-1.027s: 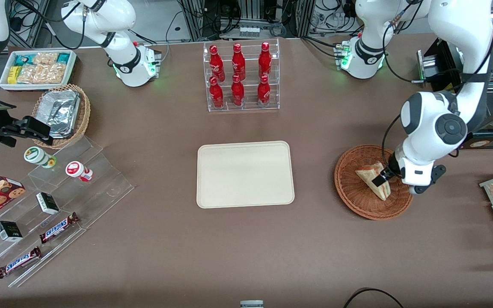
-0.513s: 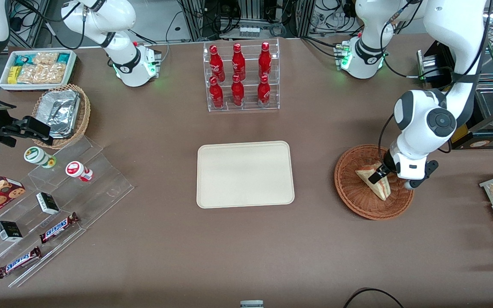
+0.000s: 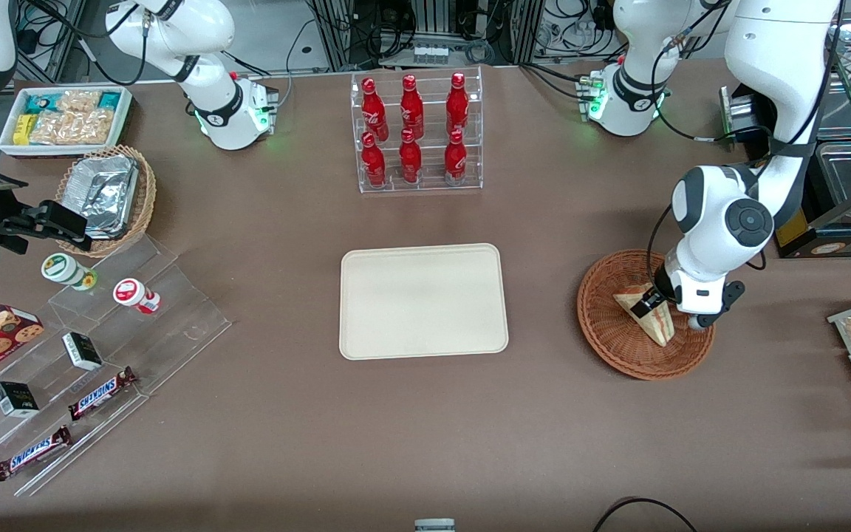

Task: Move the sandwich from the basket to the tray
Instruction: 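Carry the sandwich with the left gripper over the cream tray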

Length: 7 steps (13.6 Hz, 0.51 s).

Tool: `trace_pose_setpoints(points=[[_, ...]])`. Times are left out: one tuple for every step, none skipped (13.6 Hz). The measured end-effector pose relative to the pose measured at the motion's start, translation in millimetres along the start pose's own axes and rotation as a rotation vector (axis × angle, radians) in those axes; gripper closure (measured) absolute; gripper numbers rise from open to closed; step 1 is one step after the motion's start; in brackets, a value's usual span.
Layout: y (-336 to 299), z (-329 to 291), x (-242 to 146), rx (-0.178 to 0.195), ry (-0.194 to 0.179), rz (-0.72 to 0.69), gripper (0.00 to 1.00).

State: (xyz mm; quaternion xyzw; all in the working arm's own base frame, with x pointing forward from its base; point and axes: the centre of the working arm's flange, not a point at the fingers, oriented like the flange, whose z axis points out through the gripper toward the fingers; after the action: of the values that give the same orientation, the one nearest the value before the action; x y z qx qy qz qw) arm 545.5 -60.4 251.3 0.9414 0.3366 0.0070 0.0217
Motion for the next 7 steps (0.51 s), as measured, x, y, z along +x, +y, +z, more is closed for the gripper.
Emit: trace_pose_setpoints(points=[[-1.2,1.6,-1.1,0.003,-0.003,0.0,0.42],[-2.3,2.7,-2.1,0.006,-0.005,0.0,0.51],[-2.4,1.9,-2.2,0.006,-0.005,0.0,0.6],[-2.5,0.1,-2.4,0.007,-0.007,0.0,0.64],[-2.6,-3.3,-2.8,0.011,-0.011,0.0,0.67],[-1.6,-9.5,-2.2,0.014,-0.013,0.001,0.69],[1.8,-18.8,-1.4,0.02,-0.02,0.004,0.7]])
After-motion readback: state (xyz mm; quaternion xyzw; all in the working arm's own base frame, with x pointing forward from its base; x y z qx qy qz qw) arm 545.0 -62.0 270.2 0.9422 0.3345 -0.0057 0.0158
